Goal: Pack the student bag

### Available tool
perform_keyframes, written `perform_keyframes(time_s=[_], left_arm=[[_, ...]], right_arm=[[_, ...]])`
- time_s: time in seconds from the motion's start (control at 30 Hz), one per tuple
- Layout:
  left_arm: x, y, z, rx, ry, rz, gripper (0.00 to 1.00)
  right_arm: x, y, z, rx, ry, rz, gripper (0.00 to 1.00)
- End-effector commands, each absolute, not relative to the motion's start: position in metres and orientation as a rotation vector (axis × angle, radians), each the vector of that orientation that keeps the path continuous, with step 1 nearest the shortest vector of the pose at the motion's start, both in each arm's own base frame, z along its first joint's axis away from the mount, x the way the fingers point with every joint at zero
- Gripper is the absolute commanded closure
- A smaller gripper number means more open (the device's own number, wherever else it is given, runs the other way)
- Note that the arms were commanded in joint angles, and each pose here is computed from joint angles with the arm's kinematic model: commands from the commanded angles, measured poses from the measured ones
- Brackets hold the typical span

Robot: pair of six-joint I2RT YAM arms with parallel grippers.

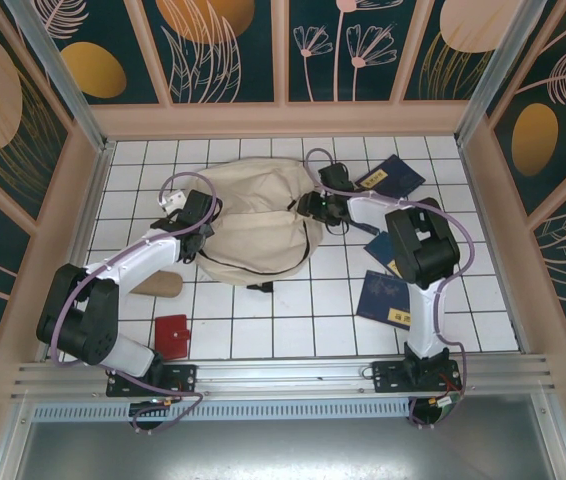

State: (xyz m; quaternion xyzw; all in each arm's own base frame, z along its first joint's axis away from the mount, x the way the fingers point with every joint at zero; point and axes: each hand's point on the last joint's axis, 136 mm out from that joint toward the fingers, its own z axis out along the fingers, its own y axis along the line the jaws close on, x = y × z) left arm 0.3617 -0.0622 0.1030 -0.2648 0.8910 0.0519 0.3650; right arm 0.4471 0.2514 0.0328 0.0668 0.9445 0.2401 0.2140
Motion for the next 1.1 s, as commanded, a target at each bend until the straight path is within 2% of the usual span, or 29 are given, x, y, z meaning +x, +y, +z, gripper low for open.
perform_keyframes(time_s=[0.0,0.1,0.17,0.3,0.37,0.6,0.7,0.87,1.07], left_arm=[[0.363,-0.047,0.124,-0.728,2.228,0.215,0.28],[0.37,-0.051,0.142,-0.71,2.208,0.191,0.2],[0.373,-0.055,0.152,-0.685,2.202,0.159,0.18],[0.381,-0.071,0.168,-0.612,2.207,0.049,0.17],[0.384,-0.079,0.172,-0.587,2.212,-0.001,0.16],[0.391,-0.109,0.182,-0.472,2.229,-0.193,0.15],[0.393,-0.117,0.182,-0.433,2.238,-0.23,0.14],[0.397,-0.125,0.182,-0.407,2.243,-0.272,0.1],[0.397,-0.13,0.18,-0.382,2.254,-0.296,0.01]], right_arm=[[0.442,0.297,0.027,0.072,2.647,0.849,0.45],[0.447,0.31,0.043,0.02,2.598,0.899,0.46],[0.451,0.306,0.065,0.013,2.552,0.888,0.45],[0.461,0.264,0.114,0.079,2.443,0.779,0.38],[0.463,0.231,0.12,0.149,2.429,0.672,0.36],[0.436,0.108,0.077,0.406,2.53,0.16,0.35],[0.423,0.076,0.065,0.49,2.544,0.076,0.36],[0.414,0.057,0.051,0.58,2.56,0.055,0.42],[0.415,0.052,0.033,0.636,2.593,0.045,0.48]])
